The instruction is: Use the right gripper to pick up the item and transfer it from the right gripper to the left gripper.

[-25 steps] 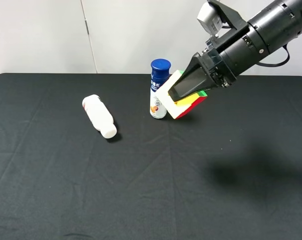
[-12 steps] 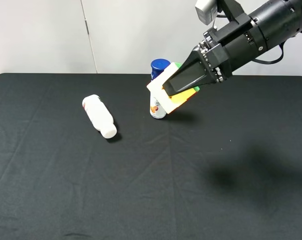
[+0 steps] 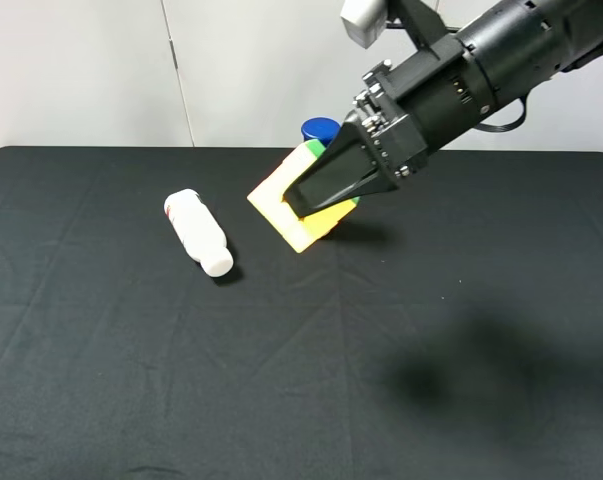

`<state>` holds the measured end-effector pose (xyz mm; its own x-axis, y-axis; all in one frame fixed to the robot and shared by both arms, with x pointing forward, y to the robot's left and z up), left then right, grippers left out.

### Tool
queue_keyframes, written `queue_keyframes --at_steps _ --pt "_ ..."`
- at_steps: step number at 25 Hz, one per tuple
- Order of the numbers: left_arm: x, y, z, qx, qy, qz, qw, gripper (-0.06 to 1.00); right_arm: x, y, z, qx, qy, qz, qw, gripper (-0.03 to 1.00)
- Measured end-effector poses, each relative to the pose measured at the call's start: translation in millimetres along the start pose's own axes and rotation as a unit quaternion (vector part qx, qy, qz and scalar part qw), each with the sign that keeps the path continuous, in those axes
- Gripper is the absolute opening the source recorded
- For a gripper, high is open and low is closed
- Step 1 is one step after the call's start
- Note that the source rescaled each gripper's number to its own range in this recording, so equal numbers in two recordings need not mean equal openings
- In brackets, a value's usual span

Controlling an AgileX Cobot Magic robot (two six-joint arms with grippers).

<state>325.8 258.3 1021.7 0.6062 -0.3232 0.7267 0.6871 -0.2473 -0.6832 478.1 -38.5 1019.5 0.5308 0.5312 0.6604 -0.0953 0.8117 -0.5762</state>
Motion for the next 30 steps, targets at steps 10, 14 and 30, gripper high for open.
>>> queue_keyframes --at_steps 10,14,30 --pt "20.2 8.1 -6.0 -0.041 0.056 -0.026 0.997 0.97 2.1 9.5 14.5 0.02 -0.005 0.003 1.0 0.0" --pt "23.4 8.0 -9.4 -0.052 0.069 -0.035 0.996 0.97 5.0 9.4 16.6 0.026 0.001 -0.006 1.0 0.0" --pt "41.1 8.9 -25.2 -0.105 0.074 -0.072 0.989 0.96 16.5 8.6 19.4 0.037 0.066 -0.037 0.996 0.0"
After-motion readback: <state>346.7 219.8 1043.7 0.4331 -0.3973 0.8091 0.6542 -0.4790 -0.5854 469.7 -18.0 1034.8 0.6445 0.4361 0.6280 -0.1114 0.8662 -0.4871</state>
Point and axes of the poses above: a point on each arm's last joint axis where the gripper is mounted, y pointing out along that axis toward the gripper, z along the wrist's bending axis when the last joint is at zero, x = y × z, the point moved 8 cm from there along y, pointing out along that axis toward the gripper, and after that the axes turned 3 degrees about y, right-handed, at the moved point
